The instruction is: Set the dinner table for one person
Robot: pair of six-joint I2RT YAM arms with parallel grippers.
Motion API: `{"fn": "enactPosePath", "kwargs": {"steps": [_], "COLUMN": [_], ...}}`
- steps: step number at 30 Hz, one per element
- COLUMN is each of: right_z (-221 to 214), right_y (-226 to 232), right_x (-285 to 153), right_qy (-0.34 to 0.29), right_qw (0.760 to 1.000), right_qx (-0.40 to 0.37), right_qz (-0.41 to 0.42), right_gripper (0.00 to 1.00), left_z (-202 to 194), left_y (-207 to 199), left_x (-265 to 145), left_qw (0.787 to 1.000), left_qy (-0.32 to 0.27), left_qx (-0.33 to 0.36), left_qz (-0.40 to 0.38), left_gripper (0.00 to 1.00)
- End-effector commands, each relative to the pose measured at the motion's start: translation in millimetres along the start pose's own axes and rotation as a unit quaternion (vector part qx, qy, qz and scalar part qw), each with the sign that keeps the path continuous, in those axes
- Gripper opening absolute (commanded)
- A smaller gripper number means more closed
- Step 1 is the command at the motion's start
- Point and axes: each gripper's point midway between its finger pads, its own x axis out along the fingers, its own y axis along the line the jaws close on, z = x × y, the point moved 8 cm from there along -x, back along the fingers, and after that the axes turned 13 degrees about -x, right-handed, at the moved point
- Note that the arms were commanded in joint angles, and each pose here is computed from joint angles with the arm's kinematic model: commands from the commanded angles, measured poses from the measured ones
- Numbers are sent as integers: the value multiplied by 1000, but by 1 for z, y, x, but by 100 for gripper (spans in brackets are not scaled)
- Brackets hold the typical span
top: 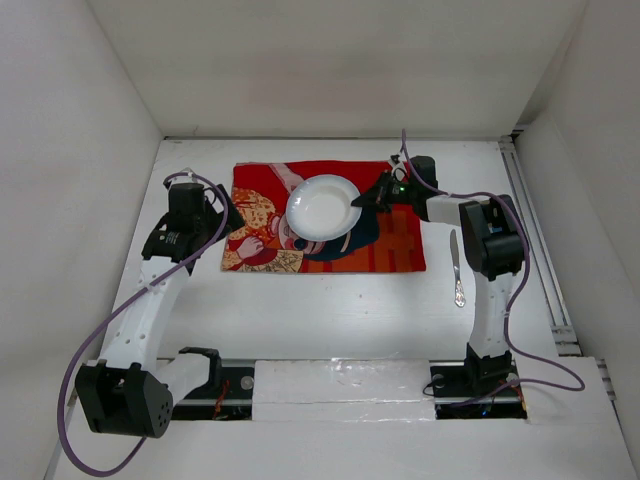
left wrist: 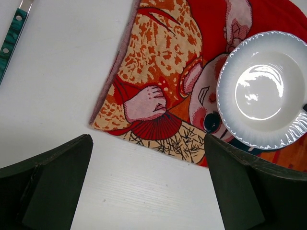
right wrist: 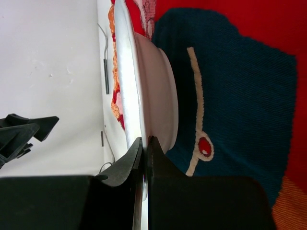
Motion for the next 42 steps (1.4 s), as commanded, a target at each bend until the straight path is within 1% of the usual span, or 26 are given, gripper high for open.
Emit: {"fn": "enactPosePath", "kwargs": {"steps": [1, 9, 11, 12, 13, 14, 15, 16, 17, 18, 19, 22, 23, 24, 25, 26, 27, 28, 30, 33, 35, 37, 38, 39, 41, 42], "right_z": [22, 24, 23, 22, 22, 19, 22, 25, 31, 30, 41, 59, 68, 77, 79, 86, 88, 87, 87, 73, 62, 48, 40, 27, 13, 1], "right_y": [15, 7, 7, 6, 6, 3, 5, -1, 6, 3, -4, 17, 16, 33, 42, 44, 52, 73, 85, 99, 99, 99, 110, 100, 99, 93], "right_x": [-10, -3, -3, -3, -3, -4, -4, -8, -13, -18, -25, -55, -67, -83, -97, -116, -129, -151, -181, -245, -271, -293, -319, -324, -336, -348], "right_qy": [-28, -20, -18, -16, -16, -9, -11, -21, -30, -12, -34, -42, -64, -83, -82, -112, -125, -151, -183, -207, -215, -237, -280, -287, -307, -316], "right_qw": [996, 996, 997, 997, 997, 997, 997, 998, 997, 996, 988, 962, 939, 925, 909, 875, 856, 839, 803, 782, 772, 761, 742, 736, 737, 729], "right_qx": [-64, -57, -53, -54, -54, -52, -57, -55, -65, -74, -82, -124, -133, -148, -153, -154, -161, -166, -172, -145, -127, -107, -93, -79, -75, -62], "right_qz": [62, 61, 60, 58, 58, 52, 44, 17, -7, -54, -124, -241, -311, -339, -378, -445, -474, -495, -540, -569, -585, -594, -602, -608, -598, -604], "right_gripper": [0, 0, 8, 26, 36, 43, 92, 100, 100, 100, 100, 100, 100, 100, 100, 100, 100, 100, 100, 100, 100, 100, 100, 100, 100, 100], "left_z": [4, 4, 4, 4, 4, 4, 4, 4, 4, 4, 4, 4, 4, 4, 4, 4, 5, 5, 5, 10, 9, 13, 16, 17, 15, 13], "left_y": [-3, -5, -5, -5, -5, -5, -5, -5, -5, -5, -5, -5, -5, -5, -5, -5, -6, -5, -3, -1, 1, 7, 6, 7, 7, 5], "left_x": [-2, -2, -2, -2, -2, -2, -2, -2, -2, -2, -2, -2, -2, -2, -2, -2, -5, -4, -4, -9, -9, -11, -13, -13, -11, -11], "left_qw": [1000, 1000, 1000, 1000, 1000, 1000, 1000, 1000, 1000, 1000, 1000, 1000, 1000, 1000, 1000, 1000, 1000, 1000, 1000, 1000, 999, 998, 997, 996, 997, 998], "left_qy": [-2, -2, -2, -2, -2, -2, 1, 1, 1, 1, 1, 1, 1, 1, 1, 1, -2, -7, -8, -30, -32, -50, -60, -64, -58, -48], "left_qx": [3, 7, 7, 7, 7, 7, 8, 8, 8, 8, 8, 8, 8, 8, 8, 8, 7, 7, 7, 1, -5, -23, -23, -24, -23, -23], "left_qz": [-11, -17, -17, -17, -17, -17, -20, -20, -20, -20, -20, -20, -20, -20, -20, -20, -24, -19, -11, -3, 5, 43, 47, 50, 45, 34], "left_gripper": [100, 100, 100, 100, 100, 100, 100, 100, 100, 100, 100, 100, 100, 100, 100, 100, 100, 100, 100, 100, 100, 100, 100, 100, 100, 100]}}
